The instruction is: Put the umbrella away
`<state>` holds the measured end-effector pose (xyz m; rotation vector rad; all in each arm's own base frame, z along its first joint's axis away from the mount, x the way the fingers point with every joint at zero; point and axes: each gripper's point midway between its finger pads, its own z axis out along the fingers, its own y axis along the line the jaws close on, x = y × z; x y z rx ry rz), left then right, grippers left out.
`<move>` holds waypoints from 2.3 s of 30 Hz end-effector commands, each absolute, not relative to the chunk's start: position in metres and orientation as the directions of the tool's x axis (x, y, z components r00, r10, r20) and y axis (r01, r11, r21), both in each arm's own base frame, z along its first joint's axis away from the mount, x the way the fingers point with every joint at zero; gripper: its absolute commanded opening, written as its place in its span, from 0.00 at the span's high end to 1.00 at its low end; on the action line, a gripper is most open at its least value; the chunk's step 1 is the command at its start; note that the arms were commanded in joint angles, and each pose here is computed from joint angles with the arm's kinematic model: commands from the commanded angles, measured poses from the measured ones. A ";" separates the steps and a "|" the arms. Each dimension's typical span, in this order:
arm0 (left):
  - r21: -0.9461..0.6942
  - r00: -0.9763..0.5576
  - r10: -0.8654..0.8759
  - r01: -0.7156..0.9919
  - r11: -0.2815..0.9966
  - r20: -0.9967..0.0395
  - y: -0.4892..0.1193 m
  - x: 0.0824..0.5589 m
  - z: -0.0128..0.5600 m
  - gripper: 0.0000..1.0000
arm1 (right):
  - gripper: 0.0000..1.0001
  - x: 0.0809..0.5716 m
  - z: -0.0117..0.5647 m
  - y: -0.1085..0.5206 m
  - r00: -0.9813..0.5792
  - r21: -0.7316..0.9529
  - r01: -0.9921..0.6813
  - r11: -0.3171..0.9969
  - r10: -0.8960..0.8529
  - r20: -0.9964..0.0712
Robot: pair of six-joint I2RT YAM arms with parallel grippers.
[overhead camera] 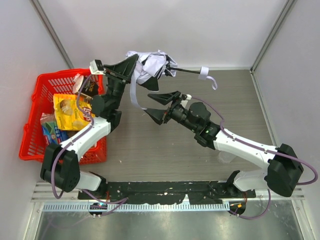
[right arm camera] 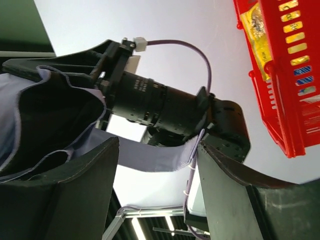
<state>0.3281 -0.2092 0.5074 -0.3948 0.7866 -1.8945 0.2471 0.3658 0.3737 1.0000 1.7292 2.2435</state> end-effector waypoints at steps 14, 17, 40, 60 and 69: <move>-0.475 -0.473 -0.879 0.789 -0.390 -0.064 -0.195 0.294 0.556 1.00 | 0.31 0.234 0.392 0.368 -0.779 0.842 0.365 -0.398 0.365 0.510; -0.471 -0.486 -0.872 0.782 -0.409 -0.051 -0.195 0.295 0.552 1.00 | 0.33 0.234 0.387 0.368 -0.770 0.825 0.390 -0.409 0.346 0.536; -0.476 -0.544 -0.836 0.755 -0.451 -0.070 -0.206 0.282 0.536 1.00 | 0.48 0.252 0.360 0.355 -0.725 0.789 0.419 -0.450 0.358 0.589; -0.473 -0.601 -0.793 0.731 -0.493 -0.102 -0.219 0.272 0.538 1.00 | 0.45 0.255 0.368 0.368 -0.756 0.782 0.446 -0.435 0.285 0.590; -0.448 -0.611 -0.779 0.741 -0.501 -0.140 -0.218 0.257 0.545 1.00 | 0.32 0.256 0.357 0.368 -0.753 0.779 0.466 -0.419 0.275 0.598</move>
